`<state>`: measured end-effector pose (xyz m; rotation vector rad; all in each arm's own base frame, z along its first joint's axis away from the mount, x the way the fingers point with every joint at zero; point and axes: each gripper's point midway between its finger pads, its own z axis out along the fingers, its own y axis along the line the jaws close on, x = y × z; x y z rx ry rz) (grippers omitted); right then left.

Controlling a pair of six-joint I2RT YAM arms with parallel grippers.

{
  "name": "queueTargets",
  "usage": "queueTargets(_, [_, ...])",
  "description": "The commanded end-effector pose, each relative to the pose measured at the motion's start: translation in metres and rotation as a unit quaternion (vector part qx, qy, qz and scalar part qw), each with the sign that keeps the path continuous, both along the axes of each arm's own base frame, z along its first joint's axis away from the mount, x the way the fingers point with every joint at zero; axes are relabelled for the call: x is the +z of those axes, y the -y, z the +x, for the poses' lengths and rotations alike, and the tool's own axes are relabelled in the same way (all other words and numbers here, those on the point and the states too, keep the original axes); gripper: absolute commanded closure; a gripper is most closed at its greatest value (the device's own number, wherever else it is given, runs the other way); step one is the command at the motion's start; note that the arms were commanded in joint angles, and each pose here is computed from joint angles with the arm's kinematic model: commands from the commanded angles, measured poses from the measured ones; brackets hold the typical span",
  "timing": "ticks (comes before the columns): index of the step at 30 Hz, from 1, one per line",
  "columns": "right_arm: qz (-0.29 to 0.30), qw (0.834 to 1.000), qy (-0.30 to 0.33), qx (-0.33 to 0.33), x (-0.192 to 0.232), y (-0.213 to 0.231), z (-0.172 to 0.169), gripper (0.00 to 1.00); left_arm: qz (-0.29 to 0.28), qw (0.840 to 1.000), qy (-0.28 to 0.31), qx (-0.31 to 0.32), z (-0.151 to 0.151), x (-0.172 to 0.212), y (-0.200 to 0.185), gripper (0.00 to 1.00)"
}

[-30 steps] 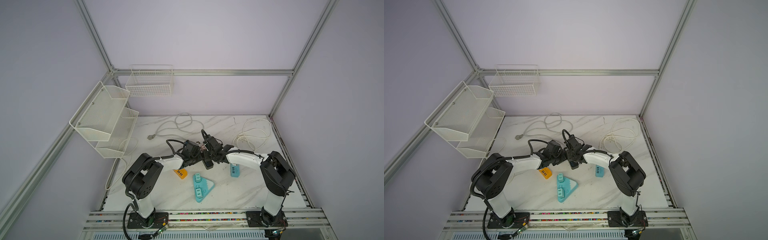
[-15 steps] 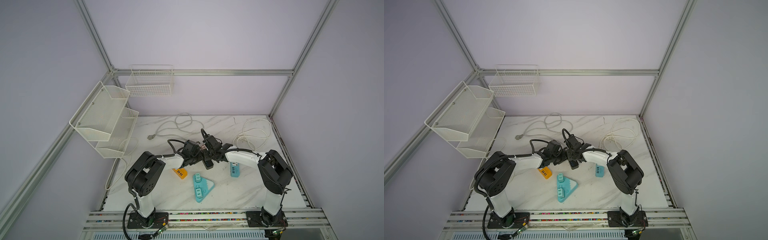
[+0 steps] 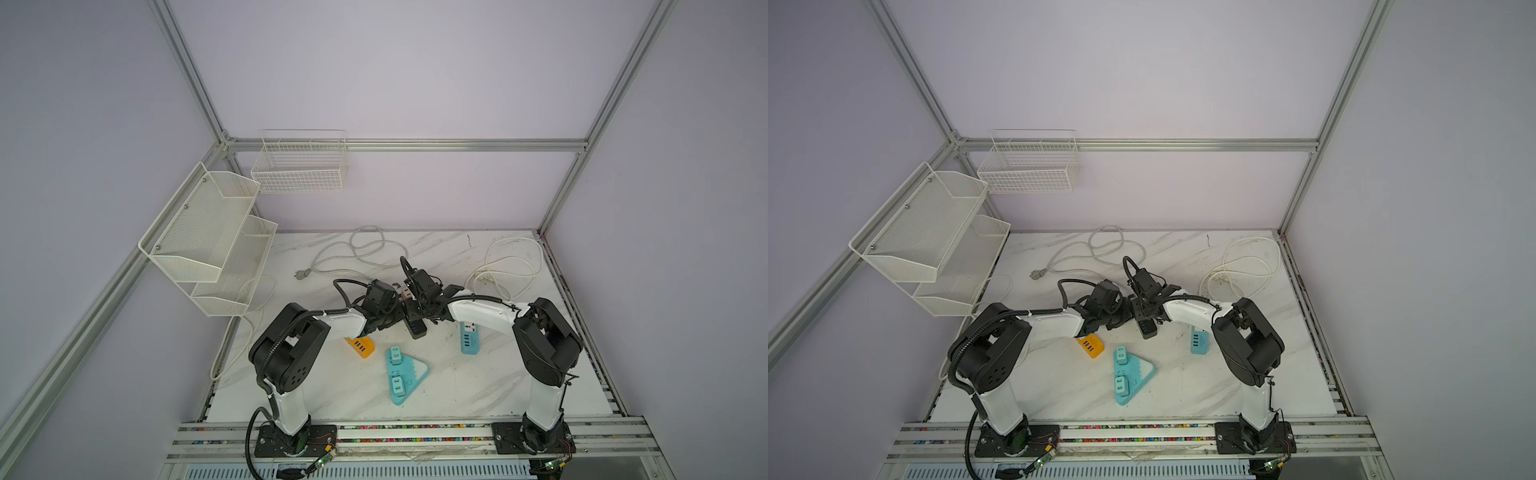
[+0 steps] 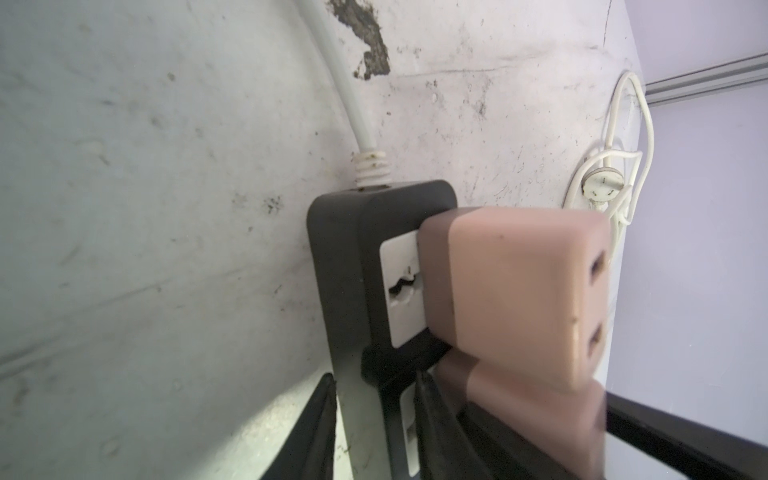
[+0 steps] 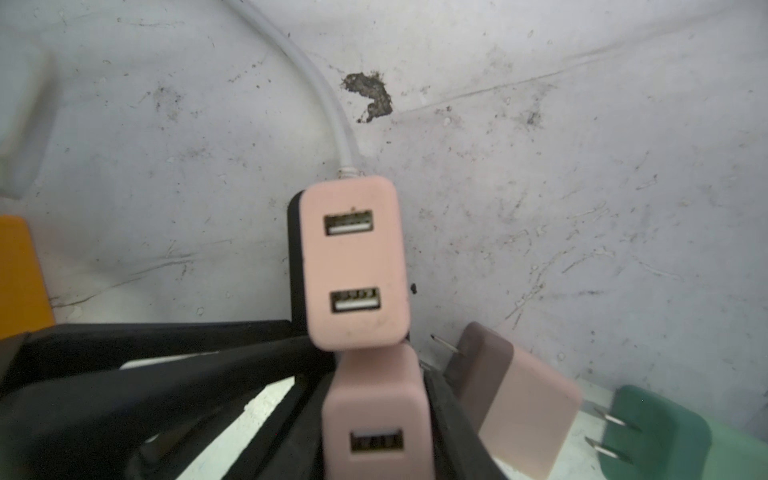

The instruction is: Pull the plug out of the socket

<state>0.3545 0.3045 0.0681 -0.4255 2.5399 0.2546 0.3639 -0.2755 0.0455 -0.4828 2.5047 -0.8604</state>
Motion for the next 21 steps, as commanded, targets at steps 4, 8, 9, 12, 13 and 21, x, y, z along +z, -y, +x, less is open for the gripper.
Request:
queueTargets(4, [-0.014, 1.0, -0.004, 0.009, -0.002, 0.0, -0.002, 0.69, 0.024, 0.999, -0.037, 0.003, -0.023, -0.023, -0.013, 0.69])
queueTargets(8, [0.002, 1.0, 0.001, 0.018, 0.003, -0.005, -0.002, 0.72, 0.026, 0.999, -0.04, 0.008, -0.026, -0.025, -0.014, 0.7])
queueTargets(9, [-0.002, 1.0, 0.008, 0.013, 0.007, -0.003, 0.0, 0.73, 0.026, 0.999, -0.038, 0.008, -0.026, -0.025, -0.014, 0.7])
queueTargets(12, [-0.018, 1.0, 0.026, 0.0, 0.017, 0.004, 0.006, 0.74, 0.026, 0.999, -0.04, 0.005, -0.031, -0.027, -0.014, 0.7])
queueTargets(13, [-0.017, 0.999, 0.029, 0.004, 0.019, 0.003, 0.007, 0.75, 0.028, 0.999, -0.04, 0.006, -0.032, -0.028, -0.015, 0.7])
queueTargets(21, [0.028, 0.999, 0.015, 0.037, 0.017, -0.02, -0.003, 0.79, 0.034, 0.998, -0.051, 0.012, -0.036, -0.038, -0.017, 0.7])
